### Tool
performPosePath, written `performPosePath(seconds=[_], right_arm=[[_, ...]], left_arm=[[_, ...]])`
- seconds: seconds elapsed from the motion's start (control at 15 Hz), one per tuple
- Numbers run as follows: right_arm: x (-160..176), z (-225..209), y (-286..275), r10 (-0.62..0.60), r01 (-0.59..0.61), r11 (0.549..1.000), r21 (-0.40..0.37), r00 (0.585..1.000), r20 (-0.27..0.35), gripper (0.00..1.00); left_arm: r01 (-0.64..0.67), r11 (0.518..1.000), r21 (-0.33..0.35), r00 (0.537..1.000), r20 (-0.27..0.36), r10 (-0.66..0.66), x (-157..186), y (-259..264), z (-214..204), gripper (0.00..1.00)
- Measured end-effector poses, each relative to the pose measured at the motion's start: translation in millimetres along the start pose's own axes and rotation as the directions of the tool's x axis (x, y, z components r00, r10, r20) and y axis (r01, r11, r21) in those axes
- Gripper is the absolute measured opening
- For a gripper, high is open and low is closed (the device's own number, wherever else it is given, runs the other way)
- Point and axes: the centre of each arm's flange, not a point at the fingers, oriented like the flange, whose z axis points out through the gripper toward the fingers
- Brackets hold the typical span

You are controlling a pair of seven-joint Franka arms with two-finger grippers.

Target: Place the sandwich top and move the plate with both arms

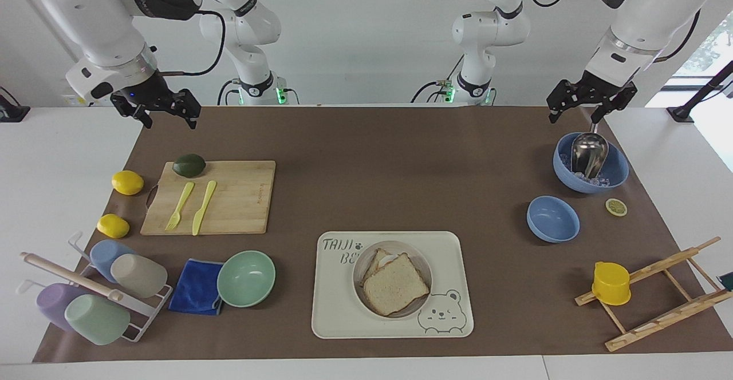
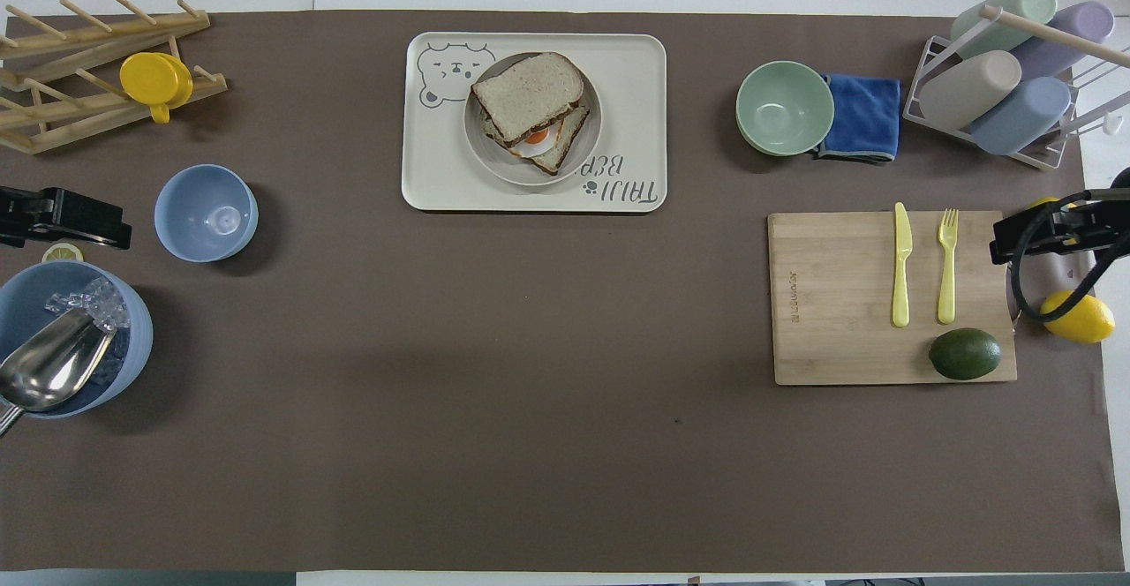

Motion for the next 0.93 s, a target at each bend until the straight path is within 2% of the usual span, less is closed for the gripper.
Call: performPosePath(seconds=[0.2, 0.93], right_arm=[[0.0, 0.0, 0.0, 0.000, 0.000, 1.000, 0.000, 1.000, 0.000, 1.00], [0.0, 0.0, 0.0, 0.000, 0.000, 1.000, 0.000, 1.000, 0.000, 1.00]], left_arm=[[0.007, 1.000, 0.000, 1.000, 0.024, -0.007, -5.2, 2.5, 10.5, 1.00], [0.026, 1.000, -0.001, 1.000, -0.004, -0.026, -4.9, -7.8, -0.9, 1.00]])
